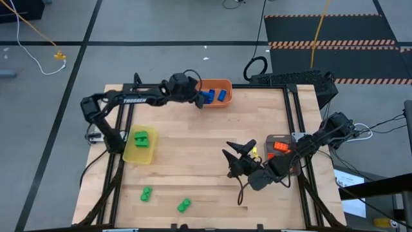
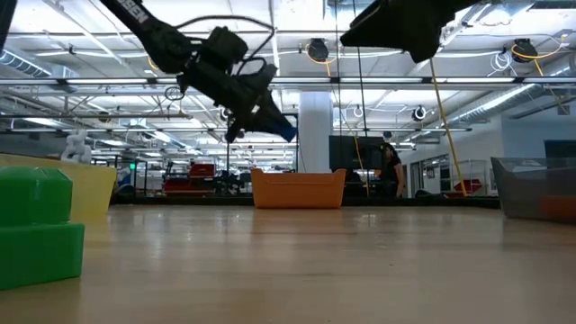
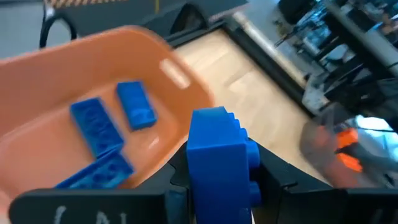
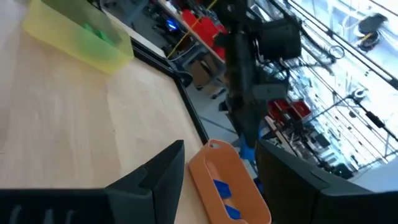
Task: Sort & place blocks by color
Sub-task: Put the blue game piece into the orange bin, then put the green game piece into the yellow bin
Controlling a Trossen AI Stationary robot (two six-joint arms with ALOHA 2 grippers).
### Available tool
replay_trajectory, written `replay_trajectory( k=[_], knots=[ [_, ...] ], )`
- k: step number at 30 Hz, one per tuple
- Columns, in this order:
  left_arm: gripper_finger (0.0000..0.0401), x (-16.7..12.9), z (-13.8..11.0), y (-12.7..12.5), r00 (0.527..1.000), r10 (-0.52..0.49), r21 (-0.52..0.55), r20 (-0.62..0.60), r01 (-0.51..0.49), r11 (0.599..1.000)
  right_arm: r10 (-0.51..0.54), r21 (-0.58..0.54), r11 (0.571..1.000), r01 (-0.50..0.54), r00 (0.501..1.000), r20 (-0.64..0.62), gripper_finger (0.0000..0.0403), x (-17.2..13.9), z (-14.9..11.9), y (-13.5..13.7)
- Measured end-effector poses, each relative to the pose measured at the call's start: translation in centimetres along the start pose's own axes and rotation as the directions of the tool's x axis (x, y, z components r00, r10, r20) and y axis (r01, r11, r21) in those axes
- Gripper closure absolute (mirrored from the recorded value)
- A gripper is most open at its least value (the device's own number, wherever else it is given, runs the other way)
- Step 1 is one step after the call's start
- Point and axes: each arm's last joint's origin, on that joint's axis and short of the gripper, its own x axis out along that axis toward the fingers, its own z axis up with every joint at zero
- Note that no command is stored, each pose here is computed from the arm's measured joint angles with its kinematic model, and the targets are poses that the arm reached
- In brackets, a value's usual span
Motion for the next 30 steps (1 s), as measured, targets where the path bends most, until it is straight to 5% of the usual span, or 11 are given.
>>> replay_trajectory(
  k=[7, 14, 22, 30],
  knots=[
    [0.0271, 1.5, 2.0, -0.2, 1.0, -0.006, 0.039, 0.0, 0.006, 0.999, -0.025, -0.056, 0.998, 0.025, 1.0, 0.002, 0.0216, 1.2, 0.3, -0.7],
    [0.0212, 1.1, 5.0, -1.1, 0.977, 0.214, 0.182, -0.012, -0.208, 0.961, -0.069, -0.115, 0.991, 0.073, 0.997, 0.034, 0.0216, 1.7, 1.2, -1.6],
    [0.0195, 0.3, 6.6, -0.1, 0.959, 0.282, 0.207, 0.012, -0.278, 0.938, -0.107, -0.148, 0.983, 0.109, 0.994, 0.015, 0.0216, 1.9, 1.3, -1.9],
    [0.0195, -1.9, 5.2, -3.9, 0.976, 0.147, 0.366, -0.164, -0.078, 0.928, -0.232, -0.168, 0.962, 0.215, 0.969, -0.09, 0.0216, 1.7, 0.7, -2.1]
  ],
)
